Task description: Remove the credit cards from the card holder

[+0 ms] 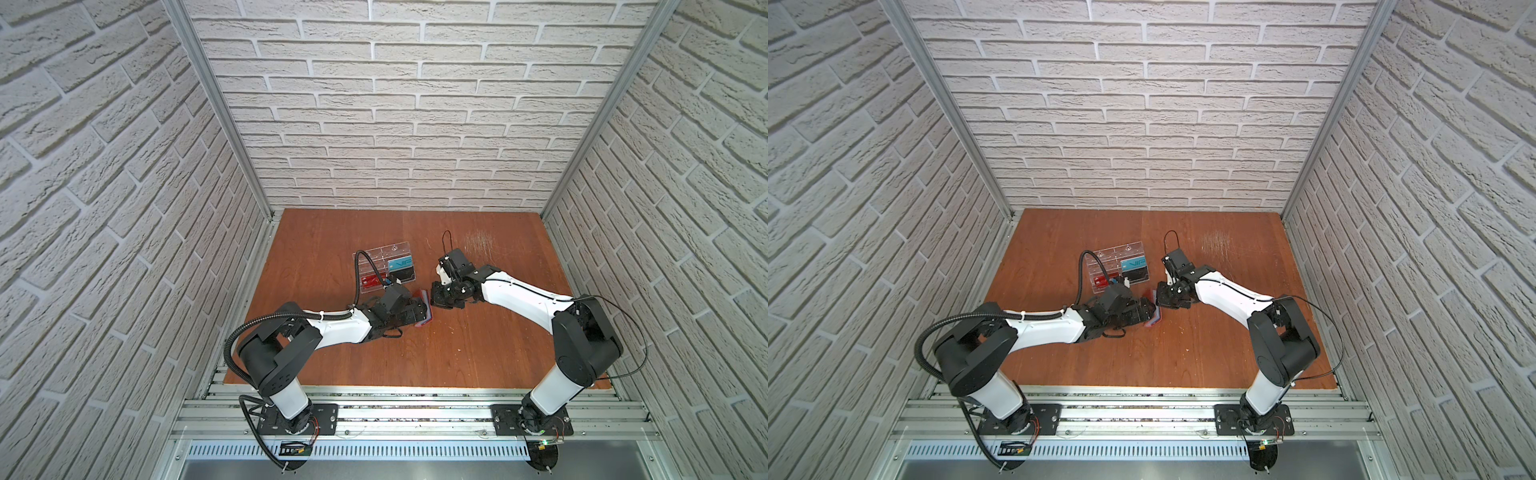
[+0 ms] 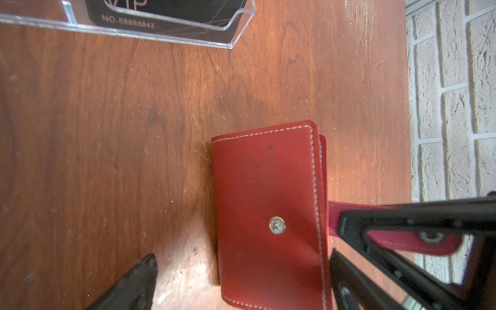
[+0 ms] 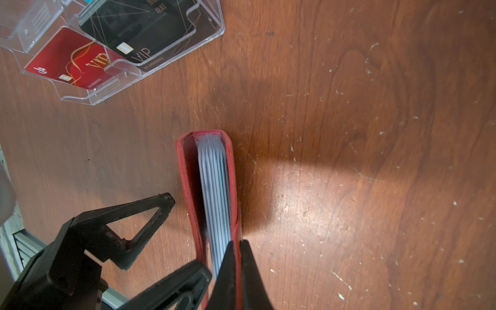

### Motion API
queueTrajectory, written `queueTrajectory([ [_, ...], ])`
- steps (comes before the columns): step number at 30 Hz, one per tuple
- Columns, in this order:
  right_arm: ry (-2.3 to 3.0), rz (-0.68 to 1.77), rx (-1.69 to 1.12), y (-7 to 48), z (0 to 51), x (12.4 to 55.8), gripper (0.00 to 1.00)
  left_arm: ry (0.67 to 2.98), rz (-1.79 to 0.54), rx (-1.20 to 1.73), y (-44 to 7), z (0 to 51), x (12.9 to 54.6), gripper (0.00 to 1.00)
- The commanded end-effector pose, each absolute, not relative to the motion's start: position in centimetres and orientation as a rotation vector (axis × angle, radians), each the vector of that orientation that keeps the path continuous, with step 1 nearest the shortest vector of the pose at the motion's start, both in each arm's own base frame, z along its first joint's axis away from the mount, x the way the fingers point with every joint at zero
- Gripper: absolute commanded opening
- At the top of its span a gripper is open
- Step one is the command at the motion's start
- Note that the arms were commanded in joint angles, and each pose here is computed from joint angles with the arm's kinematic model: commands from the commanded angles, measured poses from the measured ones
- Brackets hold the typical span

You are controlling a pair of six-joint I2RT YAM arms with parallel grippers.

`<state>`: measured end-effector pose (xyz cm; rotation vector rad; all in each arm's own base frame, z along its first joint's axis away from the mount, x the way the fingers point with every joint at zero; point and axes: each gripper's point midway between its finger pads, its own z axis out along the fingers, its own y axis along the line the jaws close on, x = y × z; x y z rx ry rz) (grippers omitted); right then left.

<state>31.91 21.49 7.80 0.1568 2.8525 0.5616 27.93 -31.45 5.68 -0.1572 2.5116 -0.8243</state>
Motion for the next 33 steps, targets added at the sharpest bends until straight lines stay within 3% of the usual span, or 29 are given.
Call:
queueTrajectory([
  [1,2.789,0.595,0.145,22.1,10.1,32.6,0.06,2.497,-0.813,-0.139,-31.7,5.9,28.5,0.98],
  [33,2.855,0.499,0.146,21.0,7.0,32.2,0.06,2.475,-0.752,-0.176,-28.3,6.3,27.0,0.85],
])
